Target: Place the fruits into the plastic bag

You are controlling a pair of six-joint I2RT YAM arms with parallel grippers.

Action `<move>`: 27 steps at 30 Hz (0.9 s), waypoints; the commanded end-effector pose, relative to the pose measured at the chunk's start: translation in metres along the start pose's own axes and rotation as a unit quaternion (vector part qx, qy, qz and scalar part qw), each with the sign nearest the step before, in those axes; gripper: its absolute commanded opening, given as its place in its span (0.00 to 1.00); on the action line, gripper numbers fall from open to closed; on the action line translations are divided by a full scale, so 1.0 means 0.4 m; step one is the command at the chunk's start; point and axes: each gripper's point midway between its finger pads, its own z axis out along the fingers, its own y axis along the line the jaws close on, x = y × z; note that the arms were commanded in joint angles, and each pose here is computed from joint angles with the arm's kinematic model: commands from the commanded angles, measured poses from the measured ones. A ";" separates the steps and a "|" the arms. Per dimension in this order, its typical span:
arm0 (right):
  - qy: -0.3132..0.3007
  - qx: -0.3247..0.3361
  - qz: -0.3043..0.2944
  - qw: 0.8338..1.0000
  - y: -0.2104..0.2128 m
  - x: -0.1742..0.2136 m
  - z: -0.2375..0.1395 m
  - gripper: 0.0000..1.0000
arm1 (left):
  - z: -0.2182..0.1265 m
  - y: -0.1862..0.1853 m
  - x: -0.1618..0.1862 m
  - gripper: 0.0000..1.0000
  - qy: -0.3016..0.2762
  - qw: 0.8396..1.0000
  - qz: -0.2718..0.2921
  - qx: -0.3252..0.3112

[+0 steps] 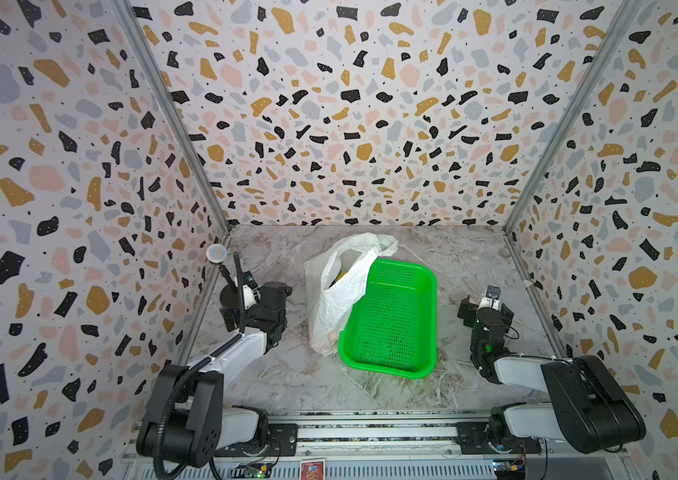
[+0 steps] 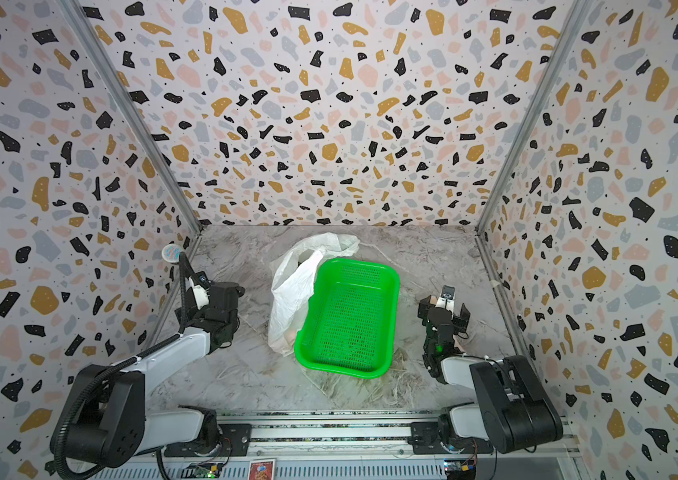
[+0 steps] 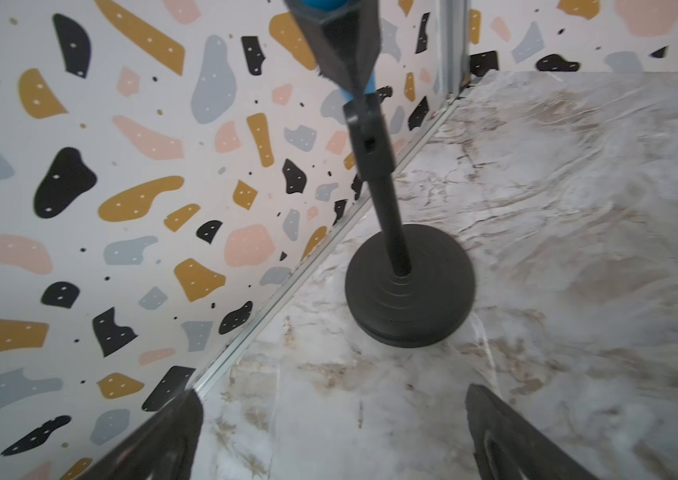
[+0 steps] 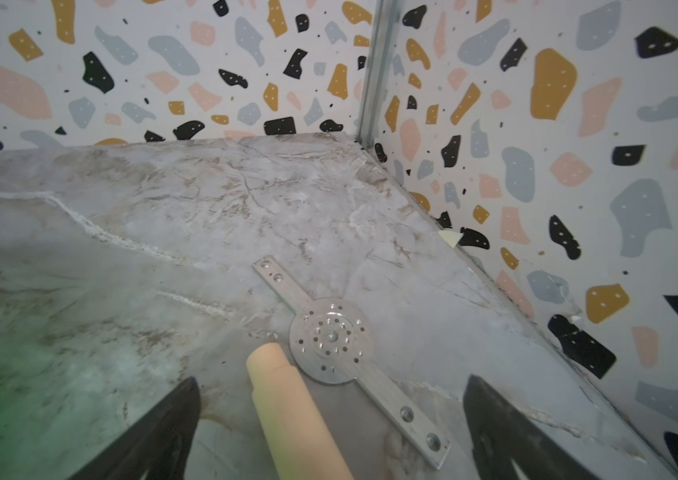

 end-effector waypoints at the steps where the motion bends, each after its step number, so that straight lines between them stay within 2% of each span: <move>1: -0.066 -0.067 -0.012 0.995 0.051 -0.067 0.004 0.99 | 0.011 0.029 -0.033 0.99 -0.051 0.997 -0.049 -0.037; 5: -0.049 -0.120 -0.001 0.992 0.064 -0.041 0.023 0.99 | 0.023 0.019 -0.020 0.99 -0.067 0.996 -0.057 -0.034; 8: -0.048 -0.123 -0.001 0.991 0.064 -0.035 0.020 0.99 | 0.031 -0.003 -0.025 1.00 -0.075 0.996 -0.051 -0.021; 12: -0.052 -0.121 -0.005 0.991 0.065 -0.037 0.019 0.99 | 0.021 -0.031 -0.058 1.00 -0.120 0.989 -0.080 0.040; 13: -0.051 -0.121 -0.007 0.991 0.065 -0.035 0.019 0.99 | 0.012 -0.053 -0.064 0.99 -0.137 0.985 -0.071 0.074; 15: -0.051 -0.120 -0.007 0.991 0.065 -0.035 0.018 0.99 | 0.002 -0.063 -0.054 1.00 -0.163 0.980 -0.066 0.096; 21: -0.051 -0.120 -0.007 0.991 0.066 -0.035 0.018 0.99 | -0.026 -0.081 -0.044 0.99 -0.175 0.973 -0.052 0.144; 27: -0.056 -0.117 -0.010 0.991 0.067 -0.038 0.012 0.99 | -0.013 -0.085 -0.046 0.99 -0.167 0.974 -0.053 0.143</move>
